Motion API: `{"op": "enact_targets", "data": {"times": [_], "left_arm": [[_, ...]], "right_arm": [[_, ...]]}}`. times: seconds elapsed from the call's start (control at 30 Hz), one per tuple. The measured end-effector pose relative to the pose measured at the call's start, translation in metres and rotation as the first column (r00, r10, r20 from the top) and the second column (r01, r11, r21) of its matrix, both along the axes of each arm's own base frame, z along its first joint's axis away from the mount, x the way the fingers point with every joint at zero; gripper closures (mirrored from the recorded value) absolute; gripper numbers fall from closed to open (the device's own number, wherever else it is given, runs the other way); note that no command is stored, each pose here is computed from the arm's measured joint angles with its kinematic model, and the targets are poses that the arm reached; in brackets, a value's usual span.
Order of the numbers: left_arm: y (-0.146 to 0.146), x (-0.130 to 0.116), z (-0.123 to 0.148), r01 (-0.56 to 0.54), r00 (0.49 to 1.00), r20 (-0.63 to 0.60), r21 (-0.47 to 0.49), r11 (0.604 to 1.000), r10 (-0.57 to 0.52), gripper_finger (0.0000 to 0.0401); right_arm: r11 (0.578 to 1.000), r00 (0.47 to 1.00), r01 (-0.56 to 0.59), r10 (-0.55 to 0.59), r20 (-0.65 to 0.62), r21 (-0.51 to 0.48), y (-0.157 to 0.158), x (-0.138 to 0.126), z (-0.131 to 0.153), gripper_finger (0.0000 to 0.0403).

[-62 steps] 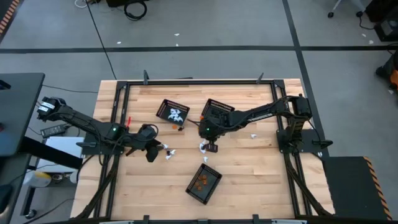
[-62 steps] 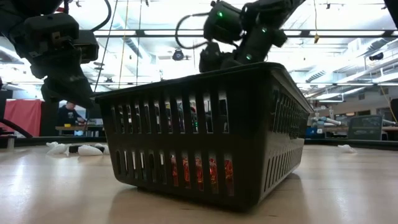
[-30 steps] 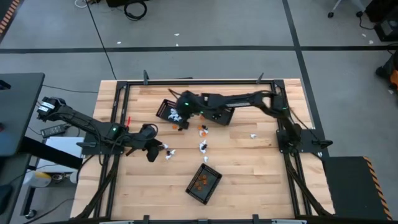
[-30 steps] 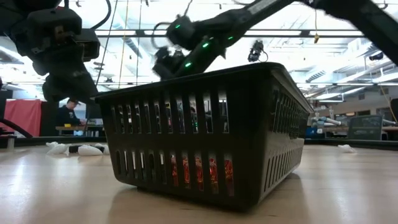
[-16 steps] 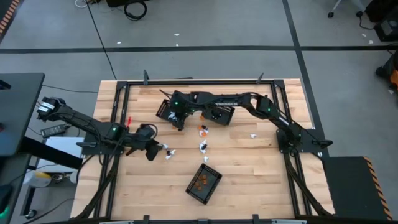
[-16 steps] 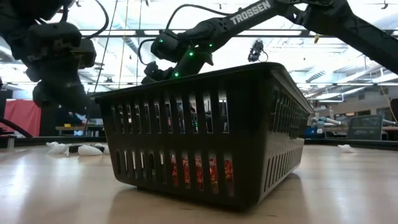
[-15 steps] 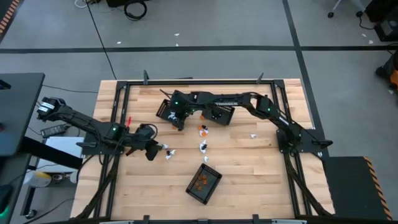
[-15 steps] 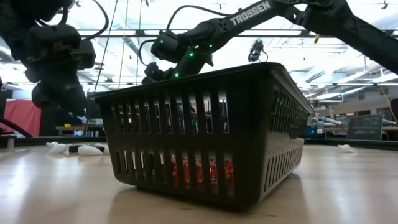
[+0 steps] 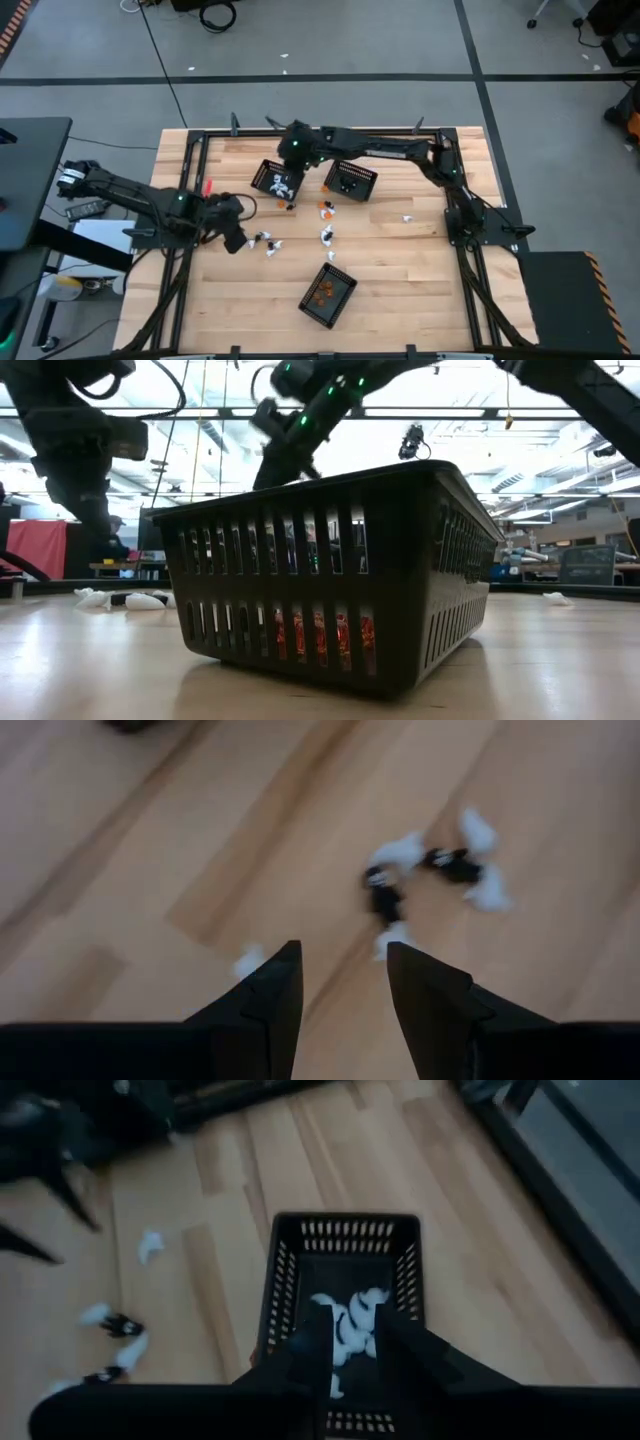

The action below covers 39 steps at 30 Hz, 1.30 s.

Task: Sort Halloween decoration
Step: Put the white ghost toy into the top left black basket

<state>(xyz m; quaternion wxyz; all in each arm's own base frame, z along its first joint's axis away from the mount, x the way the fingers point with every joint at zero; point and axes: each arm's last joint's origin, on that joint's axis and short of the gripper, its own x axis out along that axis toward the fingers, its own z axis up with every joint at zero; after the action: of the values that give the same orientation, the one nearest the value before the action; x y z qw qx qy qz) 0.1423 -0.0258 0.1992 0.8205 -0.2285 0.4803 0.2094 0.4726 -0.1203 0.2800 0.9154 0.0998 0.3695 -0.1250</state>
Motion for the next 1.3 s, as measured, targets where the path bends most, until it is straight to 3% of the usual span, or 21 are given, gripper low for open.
{"op": "enact_targets", "data": {"times": [0.23,0.37,0.5,0.63,0.77,0.93,1.07,1.2,1.3], "left_arm": [[0.019,-0.001,0.002,-0.093,0.993,-0.077,-0.081,0.992,0.086,0.0245],[0.018,0.008,0.000,0.025,0.998,-0.059,-0.158,0.987,-0.034,0.0245],[0.005,0.015,-0.004,0.159,0.984,-0.045,-0.246,0.956,-0.175,0.0245],[-0.013,0.019,-0.009,0.206,0.973,-0.065,-0.189,0.960,-0.222,0.0245],[-0.029,0.024,-0.011,0.135,0.990,-0.020,-0.145,0.980,-0.139,0.0245],[-0.046,0.027,-0.020,-0.036,0.999,-0.012,-0.150,0.988,0.034,0.0236],[-0.052,0.032,-0.028,-0.253,0.967,-0.017,-0.219,0.943,0.255,0.0229],[-0.062,0.052,-0.030,-0.251,0.959,0.054,-0.289,0.924,0.278,0.0228],[-0.069,0.070,-0.027,-0.176,0.979,0.061,-0.232,0.957,0.195,0.0228]], "right_arm": [[0.999,0.999,-0.036,0.036,0.000,0.006,0.023,-0.021,0.038,0.0320],[0.999,0.998,-0.040,0.041,-0.045,0.017,0.036,-0.028,0.042,0.0320],[1.000,0.994,0.002,0.001,-0.111,0.028,0.043,-0.036,0.043,0.0320],[0.998,0.986,0.053,-0.049,-0.160,0.019,0.046,-0.045,0.048,0.0320],[0.993,0.967,0.112,-0.114,-0.229,-0.020,0.050,-0.061,0.056,0.0320],[0.987,0.974,0.073,-0.102,-0.204,-0.144,0.051,-0.076,0.078,0.0320],[0.979,0.986,0.003,-0.037,-0.164,-0.202,0.046,-0.081,0.092,0.0320],[0.974,0.984,-0.094,0.061,-0.166,-0.205,0.039,-0.088,0.097,0.0320],[0.974,0.979,-0.149,0.122,-0.162,-0.168,0.030,-0.092,0.096,0.0320]]}}
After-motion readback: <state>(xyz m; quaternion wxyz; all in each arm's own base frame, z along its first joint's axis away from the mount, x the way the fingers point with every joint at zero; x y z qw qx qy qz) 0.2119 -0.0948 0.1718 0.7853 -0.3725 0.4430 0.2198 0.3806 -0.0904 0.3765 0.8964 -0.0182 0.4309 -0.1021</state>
